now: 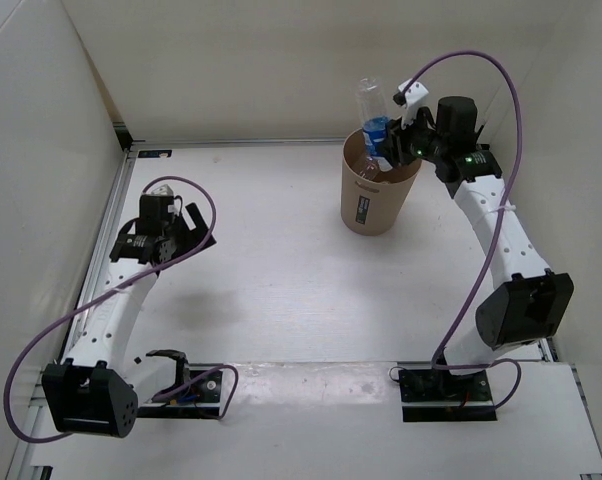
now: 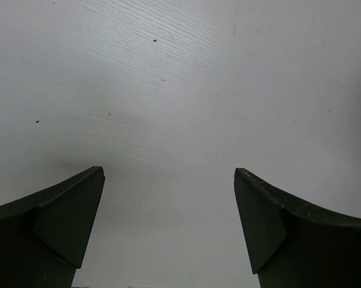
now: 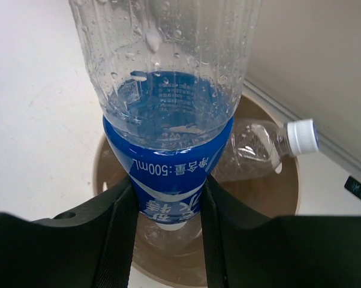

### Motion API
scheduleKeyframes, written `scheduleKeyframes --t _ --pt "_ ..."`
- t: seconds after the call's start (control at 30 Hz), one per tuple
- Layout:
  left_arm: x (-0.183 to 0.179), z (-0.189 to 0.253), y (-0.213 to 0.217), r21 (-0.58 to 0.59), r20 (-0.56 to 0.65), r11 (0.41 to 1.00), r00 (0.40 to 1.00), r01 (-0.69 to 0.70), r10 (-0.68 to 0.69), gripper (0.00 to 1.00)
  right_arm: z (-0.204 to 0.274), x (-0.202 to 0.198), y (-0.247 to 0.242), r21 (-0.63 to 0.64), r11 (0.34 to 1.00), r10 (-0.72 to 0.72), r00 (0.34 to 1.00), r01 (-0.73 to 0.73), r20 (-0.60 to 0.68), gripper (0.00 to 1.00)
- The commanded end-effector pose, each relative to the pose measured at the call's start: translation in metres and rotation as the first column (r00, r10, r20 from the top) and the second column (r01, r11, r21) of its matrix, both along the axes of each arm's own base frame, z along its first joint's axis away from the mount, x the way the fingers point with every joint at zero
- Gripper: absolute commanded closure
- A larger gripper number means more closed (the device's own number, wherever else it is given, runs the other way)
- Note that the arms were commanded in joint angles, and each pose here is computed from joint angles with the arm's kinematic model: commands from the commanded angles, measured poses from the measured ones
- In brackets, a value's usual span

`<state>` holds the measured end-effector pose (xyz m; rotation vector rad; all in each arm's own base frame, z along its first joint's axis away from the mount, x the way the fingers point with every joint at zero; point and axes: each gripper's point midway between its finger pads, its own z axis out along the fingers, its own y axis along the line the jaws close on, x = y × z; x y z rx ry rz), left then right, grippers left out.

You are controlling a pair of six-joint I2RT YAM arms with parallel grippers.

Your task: Put the plastic bottles in the bin

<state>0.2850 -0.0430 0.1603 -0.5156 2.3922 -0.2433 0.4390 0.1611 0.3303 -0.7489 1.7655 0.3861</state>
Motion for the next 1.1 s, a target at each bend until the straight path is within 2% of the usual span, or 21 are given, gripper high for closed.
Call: scheduleKeyframes --t 0.0,0.03,0.07,0.1,0.13,0.17,0.2,0.37,0.57,0.7,0.77,0.8,0.83,0.87,0.97,1.07 --pt "-0.007 0.002 0.004 -0.001 0.011 1.0 1.0 -0.013 0.013 0.0 0.013 0.011 -0.003 0.028 0.999 -0.042 0.997 0.04 0.071 1.0" --pt "-0.007 0.003 0.005 0.0 0.014 1.0 1.0 -0.017 0.017 0.0 0.01 0.014 -0.005 0.025 0.998 -0.054 0.996 0.052 0.068 1.0" --pt "-0.008 0.002 0.005 -0.001 0.012 1.0 1.0 -0.017 0.017 0.0 0.006 0.014 -0.007 0.025 0.998 -0.066 0.996 0.064 0.058 0.91" --pt "-0.007 0.002 0.006 -0.002 0.012 1.0 1.0 -0.021 0.021 0.0 0.003 0.016 -0.009 0.022 0.997 -0.077 0.995 0.076 0.057 0.75" --pt "-0.007 0.002 0.005 -0.002 0.012 1.0 1.0 -0.019 0.019 0.0 0.002 0.017 -0.01 0.019 0.996 -0.085 0.995 0.084 0.054 0.56" --pt "-0.007 0.002 0.005 -0.003 0.014 1.0 1.0 -0.02 0.02 0.0 0.0 0.017 -0.01 0.021 0.996 -0.088 0.995 0.087 0.046 0.21" --pt "-0.006 0.002 0.004 -0.004 0.014 1.0 1.0 -0.018 0.018 0.0 0.003 0.018 -0.015 0.023 0.994 -0.105 0.993 0.104 0.053 0.1" --pt "-0.004 0.001 0.005 -0.004 0.015 1.0 1.0 -0.022 0.022 0.0 0.015 0.022 -0.025 0.028 0.981 -0.191 0.98 0.19 0.057 0.1" --pt "0.002 0.0 0.004 -0.01 0.038 1.0 0.999 -0.015 0.016 0.0 0.046 0.017 -0.051 0.011 0.95 -0.31 0.943 0.311 0.123 0.1" --pt "0.006 0.006 0.003 -0.007 0.064 1.0 0.998 -0.007 0.008 0.0 0.072 0.008 -0.072 0.015 0.909 -0.414 0.894 0.417 0.171 0.1" --pt "0.008 0.013 0.005 0.009 0.092 1.0 0.996 -0.001 0.0 0.0 0.07 0.002 -0.067 -0.032 0.92 -0.379 0.909 0.39 0.174 0.1" --pt "0.01 0.019 0.008 0.018 0.123 1.0 0.992 -0.005 0.003 0.0 0.074 -0.005 -0.079 -0.068 0.875 -0.459 0.865 0.48 0.202 0.1" --pt "0.01 0.022 0.009 0.026 0.139 1.0 0.99 -0.01 0.006 0.0 0.069 -0.009 -0.071 -0.121 0.864 -0.454 0.86 0.488 0.231 0.1" --pt "0.01 0.024 0.011 0.043 0.152 0.999 0.988 -0.003 -0.003 0.0 0.062 -0.011 -0.089 -0.166 0.792 -0.542 0.801 0.588 0.253 0.1" --pt "0.011 0.036 0.015 0.078 0.211 0.997 0.977 0.002 -0.019 0.0 0.051 -0.037 -0.076 -0.202 0.785 -0.544 0.808 0.585 0.226 0.1" --pt "0.009 0.041 0.019 0.113 0.243 0.994 0.969 0.008 -0.035 0.0 0.041 -0.062 -0.076 -0.182 0.783 -0.573 0.804 0.595 0.162 0.1"
